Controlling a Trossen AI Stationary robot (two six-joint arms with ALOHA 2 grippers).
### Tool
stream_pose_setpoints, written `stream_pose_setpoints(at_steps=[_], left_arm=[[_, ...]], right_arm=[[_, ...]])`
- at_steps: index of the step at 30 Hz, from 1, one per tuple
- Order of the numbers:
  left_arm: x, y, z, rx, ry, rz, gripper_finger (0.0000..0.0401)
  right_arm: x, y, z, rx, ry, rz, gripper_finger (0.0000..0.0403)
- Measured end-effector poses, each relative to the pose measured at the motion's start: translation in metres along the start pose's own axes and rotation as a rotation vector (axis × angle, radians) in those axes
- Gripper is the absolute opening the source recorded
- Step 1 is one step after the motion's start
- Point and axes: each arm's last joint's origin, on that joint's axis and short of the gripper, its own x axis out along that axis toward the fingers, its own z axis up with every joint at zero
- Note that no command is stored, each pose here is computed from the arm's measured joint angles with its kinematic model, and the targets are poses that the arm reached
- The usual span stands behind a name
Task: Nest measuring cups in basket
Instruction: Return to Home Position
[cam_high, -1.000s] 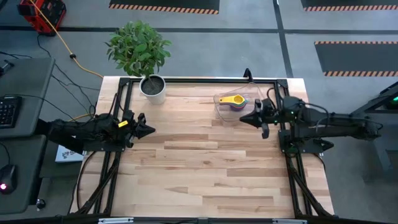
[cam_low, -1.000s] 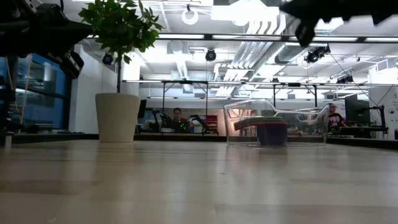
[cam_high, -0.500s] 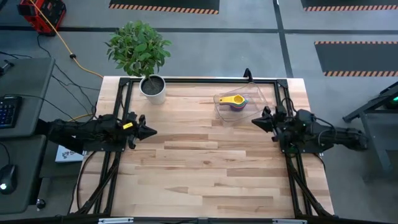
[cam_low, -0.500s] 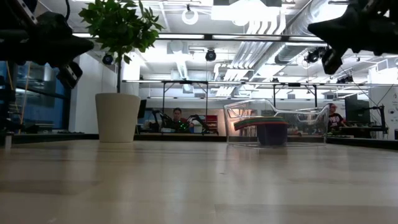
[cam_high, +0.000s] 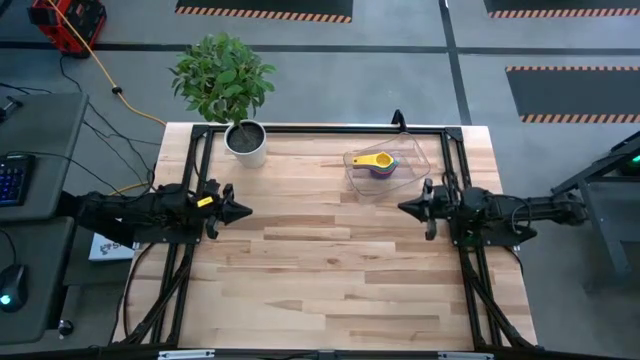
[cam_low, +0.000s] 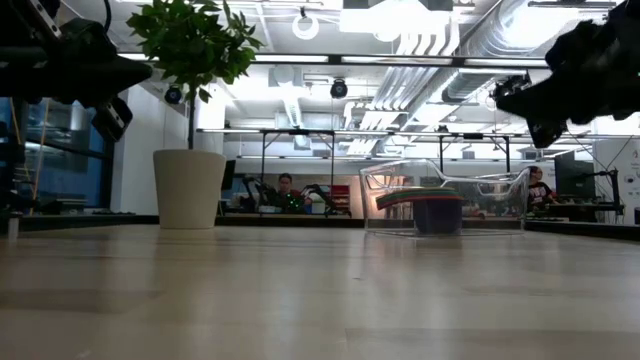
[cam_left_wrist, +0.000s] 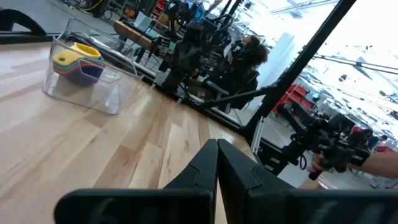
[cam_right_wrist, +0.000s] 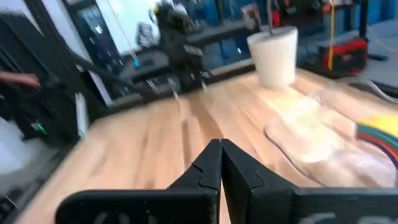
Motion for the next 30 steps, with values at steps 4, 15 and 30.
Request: stream_pose_setpoints(at_steps=[4, 15, 30], left_arm=[[0.0, -0.0001, 0.0, 0.0, 0.0, -0.001, 0.0001], [0.0, 0.0, 0.0, 0.0, 0.0, 0.0, 0.0001], [0.0, 0.0, 0.0, 0.0, 0.0, 0.0, 0.0001]], right_arm=[[0.0, 0.0007, -0.0028, -0.025, 0.039, 0.046, 0.0], [0.0012, 0.0009, -0.0053, 0.022, 0.073, 0.061, 0.0], [0.0012, 0.0009, -0.0056, 0.038, 0.075, 0.062, 0.0]])
